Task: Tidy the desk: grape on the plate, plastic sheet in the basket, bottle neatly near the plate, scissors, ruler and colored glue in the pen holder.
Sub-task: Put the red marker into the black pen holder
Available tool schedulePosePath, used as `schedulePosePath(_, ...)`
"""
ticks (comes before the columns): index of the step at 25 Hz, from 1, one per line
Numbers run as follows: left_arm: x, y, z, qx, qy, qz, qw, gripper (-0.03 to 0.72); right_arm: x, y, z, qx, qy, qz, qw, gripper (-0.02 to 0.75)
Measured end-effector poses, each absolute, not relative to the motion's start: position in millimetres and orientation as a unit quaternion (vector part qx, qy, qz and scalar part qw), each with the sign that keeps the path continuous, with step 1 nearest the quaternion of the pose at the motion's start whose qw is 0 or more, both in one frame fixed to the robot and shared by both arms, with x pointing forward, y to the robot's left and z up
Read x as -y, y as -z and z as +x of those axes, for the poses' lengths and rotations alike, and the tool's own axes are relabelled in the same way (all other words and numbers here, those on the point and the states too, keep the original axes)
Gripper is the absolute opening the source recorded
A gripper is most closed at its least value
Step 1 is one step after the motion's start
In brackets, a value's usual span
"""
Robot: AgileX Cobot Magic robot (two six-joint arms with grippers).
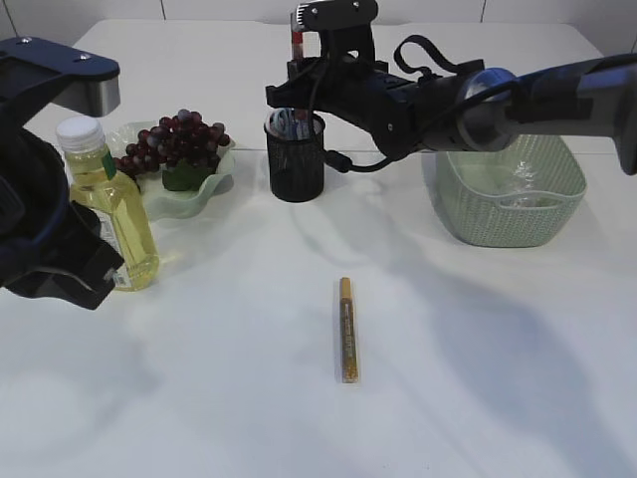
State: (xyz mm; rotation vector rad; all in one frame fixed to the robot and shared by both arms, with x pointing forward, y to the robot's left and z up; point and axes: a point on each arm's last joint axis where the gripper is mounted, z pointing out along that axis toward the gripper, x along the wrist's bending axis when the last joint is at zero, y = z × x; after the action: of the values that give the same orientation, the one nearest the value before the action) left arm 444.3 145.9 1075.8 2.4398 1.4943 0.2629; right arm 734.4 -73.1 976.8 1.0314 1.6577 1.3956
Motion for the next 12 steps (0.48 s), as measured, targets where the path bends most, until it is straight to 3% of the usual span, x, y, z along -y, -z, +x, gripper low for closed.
schedulePosePath(12,-146.1,-1075.8,444.5,-0.515,-0.092,0.842,0.133,0.235,75.1,-974.4,734.9,-0.652,-0.532,0.404,0.359,0.152)
